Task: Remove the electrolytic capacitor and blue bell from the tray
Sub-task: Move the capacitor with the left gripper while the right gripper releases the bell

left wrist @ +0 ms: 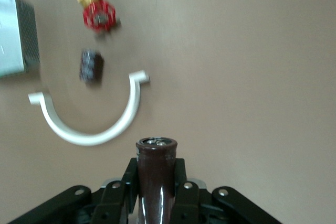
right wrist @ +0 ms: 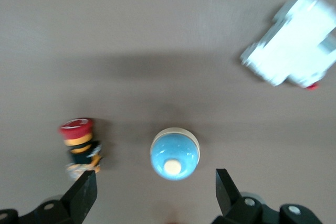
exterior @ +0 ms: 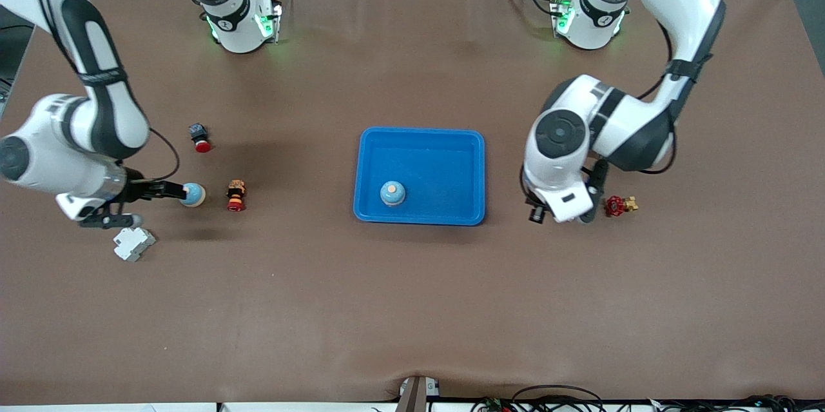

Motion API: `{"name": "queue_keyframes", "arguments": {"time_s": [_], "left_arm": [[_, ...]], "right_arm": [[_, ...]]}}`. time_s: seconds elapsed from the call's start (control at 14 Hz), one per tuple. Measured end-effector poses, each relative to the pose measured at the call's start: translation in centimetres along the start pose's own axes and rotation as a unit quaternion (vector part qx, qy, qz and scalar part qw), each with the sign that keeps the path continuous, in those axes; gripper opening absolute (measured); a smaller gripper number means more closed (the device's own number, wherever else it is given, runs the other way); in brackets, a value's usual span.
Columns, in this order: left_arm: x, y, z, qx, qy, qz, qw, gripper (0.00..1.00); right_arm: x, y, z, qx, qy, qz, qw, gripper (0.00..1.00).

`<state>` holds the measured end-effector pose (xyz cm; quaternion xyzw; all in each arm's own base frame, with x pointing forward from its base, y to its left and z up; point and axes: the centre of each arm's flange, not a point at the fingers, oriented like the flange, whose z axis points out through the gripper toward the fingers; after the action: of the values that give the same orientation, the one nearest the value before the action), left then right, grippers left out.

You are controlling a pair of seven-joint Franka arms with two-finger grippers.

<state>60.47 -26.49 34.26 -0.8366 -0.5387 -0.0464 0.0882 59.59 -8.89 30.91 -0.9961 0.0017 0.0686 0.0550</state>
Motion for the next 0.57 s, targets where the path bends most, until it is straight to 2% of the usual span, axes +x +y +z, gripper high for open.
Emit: {"name": "queue_keyframes", "arguments": {"time_s": [0.14,0.29,0.43,0.57], "left_arm": [[3.9,-0.3,0.9,0.013,-0.002,0.033,0.999,0.30],[7.9,-1.0,1.9,0.029,-0.007,0.080,0.996,0.30],[11.6,-1.8,3.0,0.039,-0.015,0.125,0.991,0.30],[13.6,-2.4,3.8,0.044,-0.021,0.163,0.985,0.30]], "right_arm": [[1.1,-1.0,-5.4,0.003,-0.001,0.007,1.000,1.00],[1.7,-3.3,-8.4,0.003,-0.007,0.036,0.999,1.00],[2.1,-7.6,-10.4,-0.001,-0.008,0.076,0.997,1.00],[1.6,-13.3,-12.0,-0.006,-0.003,0.119,0.993,1.00]]}}
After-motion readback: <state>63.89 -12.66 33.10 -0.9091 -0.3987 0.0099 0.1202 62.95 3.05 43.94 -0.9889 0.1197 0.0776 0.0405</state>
